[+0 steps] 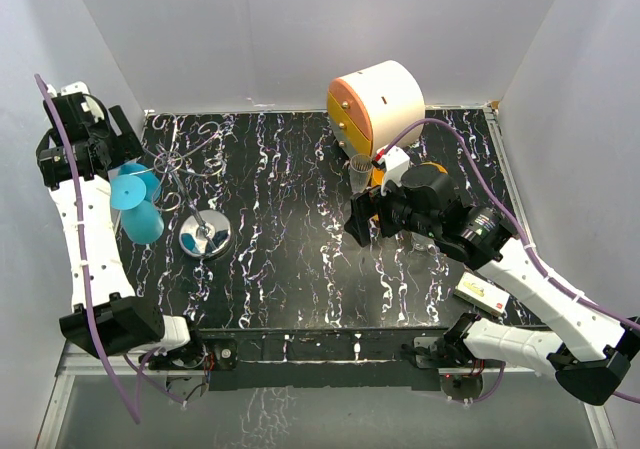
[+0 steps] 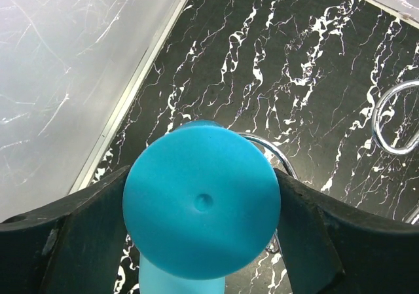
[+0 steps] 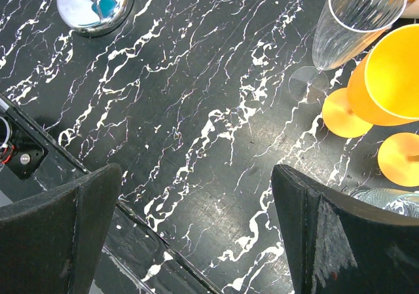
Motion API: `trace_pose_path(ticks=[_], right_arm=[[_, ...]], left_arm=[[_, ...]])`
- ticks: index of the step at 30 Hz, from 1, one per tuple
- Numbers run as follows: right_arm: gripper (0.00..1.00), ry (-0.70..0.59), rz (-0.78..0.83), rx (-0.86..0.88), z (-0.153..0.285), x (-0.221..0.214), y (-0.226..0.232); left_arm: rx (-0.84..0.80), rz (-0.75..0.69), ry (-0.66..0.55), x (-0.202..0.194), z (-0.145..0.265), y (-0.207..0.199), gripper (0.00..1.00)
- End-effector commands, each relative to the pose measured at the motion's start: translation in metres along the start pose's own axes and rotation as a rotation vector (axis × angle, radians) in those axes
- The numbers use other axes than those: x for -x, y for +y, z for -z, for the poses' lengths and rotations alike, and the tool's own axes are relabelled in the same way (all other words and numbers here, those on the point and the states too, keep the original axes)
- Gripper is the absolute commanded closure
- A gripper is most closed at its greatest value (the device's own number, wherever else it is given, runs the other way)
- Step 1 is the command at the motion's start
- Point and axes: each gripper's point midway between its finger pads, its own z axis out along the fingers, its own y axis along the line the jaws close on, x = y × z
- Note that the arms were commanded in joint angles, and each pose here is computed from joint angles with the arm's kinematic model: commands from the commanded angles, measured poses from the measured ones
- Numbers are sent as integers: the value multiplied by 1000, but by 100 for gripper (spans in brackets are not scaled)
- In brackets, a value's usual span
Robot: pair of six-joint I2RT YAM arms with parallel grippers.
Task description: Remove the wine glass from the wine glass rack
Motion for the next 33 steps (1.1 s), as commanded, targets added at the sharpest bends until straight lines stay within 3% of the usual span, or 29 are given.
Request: trace_pose_path(ticks=[1,10,28,33], right_arm=[[2,-110,16,20,8,31,6],[2,-106,15,21,6,32,7],[2,-109,8,29,2,35,9],[2,-117,4,32,2,37,10]], left_arm=[[-26,-2,-65,20,12,-3,25],[-61,-8,-93,23,25,-8,35],[-14,16,-99,42,11,-4,37],[-100,11,-107,49,7,-20,37]])
